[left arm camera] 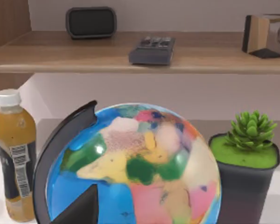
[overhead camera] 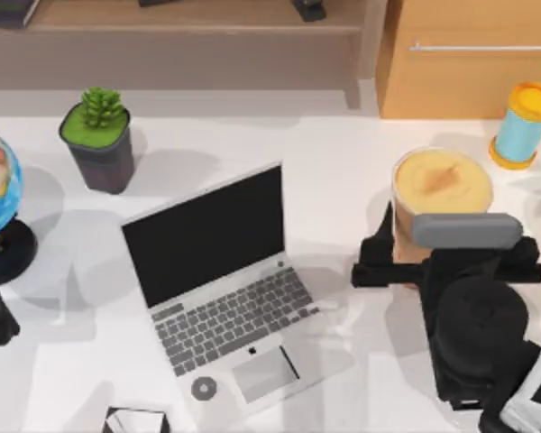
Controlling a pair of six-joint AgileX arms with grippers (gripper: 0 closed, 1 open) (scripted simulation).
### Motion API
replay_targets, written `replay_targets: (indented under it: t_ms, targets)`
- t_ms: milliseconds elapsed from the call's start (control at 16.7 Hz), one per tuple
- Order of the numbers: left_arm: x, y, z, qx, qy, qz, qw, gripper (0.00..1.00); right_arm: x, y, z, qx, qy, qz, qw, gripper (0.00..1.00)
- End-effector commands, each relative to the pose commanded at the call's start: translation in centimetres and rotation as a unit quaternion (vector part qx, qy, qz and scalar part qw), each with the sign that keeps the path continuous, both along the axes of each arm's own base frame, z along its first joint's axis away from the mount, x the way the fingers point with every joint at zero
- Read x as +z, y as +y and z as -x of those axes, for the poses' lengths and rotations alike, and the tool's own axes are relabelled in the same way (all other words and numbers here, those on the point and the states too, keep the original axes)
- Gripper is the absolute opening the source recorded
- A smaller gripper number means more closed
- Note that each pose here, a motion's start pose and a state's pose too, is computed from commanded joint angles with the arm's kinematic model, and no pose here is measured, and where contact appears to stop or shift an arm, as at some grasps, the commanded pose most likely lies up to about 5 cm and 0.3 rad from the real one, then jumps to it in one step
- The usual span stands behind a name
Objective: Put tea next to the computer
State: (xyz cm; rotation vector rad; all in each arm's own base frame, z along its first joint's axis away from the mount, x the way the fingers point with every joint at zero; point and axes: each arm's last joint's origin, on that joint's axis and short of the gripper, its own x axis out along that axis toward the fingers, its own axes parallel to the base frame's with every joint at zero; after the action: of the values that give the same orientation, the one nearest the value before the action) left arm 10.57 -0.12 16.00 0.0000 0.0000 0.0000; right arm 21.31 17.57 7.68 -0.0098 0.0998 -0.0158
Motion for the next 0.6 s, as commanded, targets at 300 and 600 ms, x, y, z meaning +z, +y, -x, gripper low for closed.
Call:
replay_targets:
  t_ms: [300, 600]
  targets:
    - [0.0, 0.0, 0.0, 0.0, 0.0, 0.0, 1.0, 1.0, 0.67, 0.0, 0.0, 0.0, 0.0, 0.0, 1.0, 0.0]
    - [0.0, 0.0, 0.0, 0.0, 0.0, 0.0, 1.0, 1.0, 0.74, 0.03, -0.02, 0.0, 0.0, -0.001, 1.0, 0.0]
